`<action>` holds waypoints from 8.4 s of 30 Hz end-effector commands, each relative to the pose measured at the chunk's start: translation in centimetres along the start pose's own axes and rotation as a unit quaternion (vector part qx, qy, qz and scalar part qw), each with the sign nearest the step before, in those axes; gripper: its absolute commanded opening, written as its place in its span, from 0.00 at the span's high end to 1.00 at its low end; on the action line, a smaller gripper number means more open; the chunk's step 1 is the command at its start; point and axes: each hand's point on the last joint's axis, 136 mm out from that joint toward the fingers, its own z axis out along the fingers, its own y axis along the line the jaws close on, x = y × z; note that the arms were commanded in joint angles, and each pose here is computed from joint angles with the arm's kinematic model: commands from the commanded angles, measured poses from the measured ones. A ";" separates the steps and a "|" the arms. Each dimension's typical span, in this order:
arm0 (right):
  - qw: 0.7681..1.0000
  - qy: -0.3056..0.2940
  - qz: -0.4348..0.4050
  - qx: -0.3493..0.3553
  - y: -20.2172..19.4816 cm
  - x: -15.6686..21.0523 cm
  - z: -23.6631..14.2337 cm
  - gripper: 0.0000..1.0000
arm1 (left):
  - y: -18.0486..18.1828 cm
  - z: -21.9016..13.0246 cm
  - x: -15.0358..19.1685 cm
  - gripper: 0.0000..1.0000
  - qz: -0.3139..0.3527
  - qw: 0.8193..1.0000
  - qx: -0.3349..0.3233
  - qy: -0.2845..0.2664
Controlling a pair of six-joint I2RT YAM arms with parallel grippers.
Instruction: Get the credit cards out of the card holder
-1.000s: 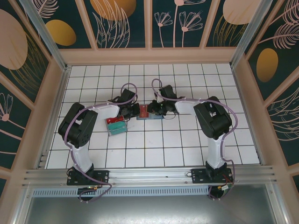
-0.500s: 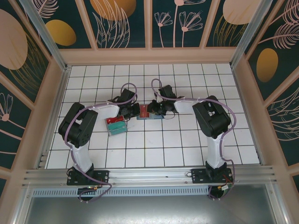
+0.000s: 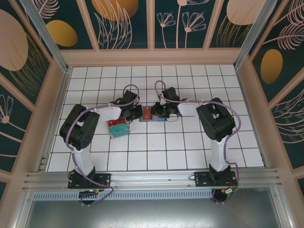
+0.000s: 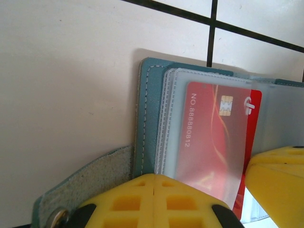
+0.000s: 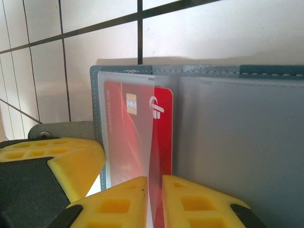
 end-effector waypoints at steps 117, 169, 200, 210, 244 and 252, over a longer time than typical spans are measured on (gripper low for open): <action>0.948 -0.135 -0.086 -0.274 8.2 -2.7 -17.7 1.00 | -14.7 -12.5 -4.6 0.70 -0.070 0.912 0.402 -0.054; 0.951 -0.198 -0.127 -0.201 7.5 -4.0 -19.4 0.01 | -6.8 -17.9 -5.5 1.00 0.295 0.936 0.053 -0.184; 0.960 -0.170 -0.116 -0.188 7.5 -4.4 -17.8 0.01 | 6.5 -16.8 4.2 1.00 0.662 0.738 -0.128 -0.030; 0.962 -0.167 -0.111 -0.187 7.3 -4.2 -17.6 0.01 | 6.2 -16.4 3.4 1.00 0.662 0.736 -0.135 -0.040; 0.966 -0.156 -0.093 -0.186 6.7 -4.1 -16.7 0.01 | 7.9 -14.4 2.0 0.74 0.655 0.732 -0.181 -0.049; 0.966 -0.154 -0.092 -0.184 6.7 -4.1 -16.5 0.01 | 5.1 -16.0 -0.5 0.70 0.611 0.764 -0.166 -0.126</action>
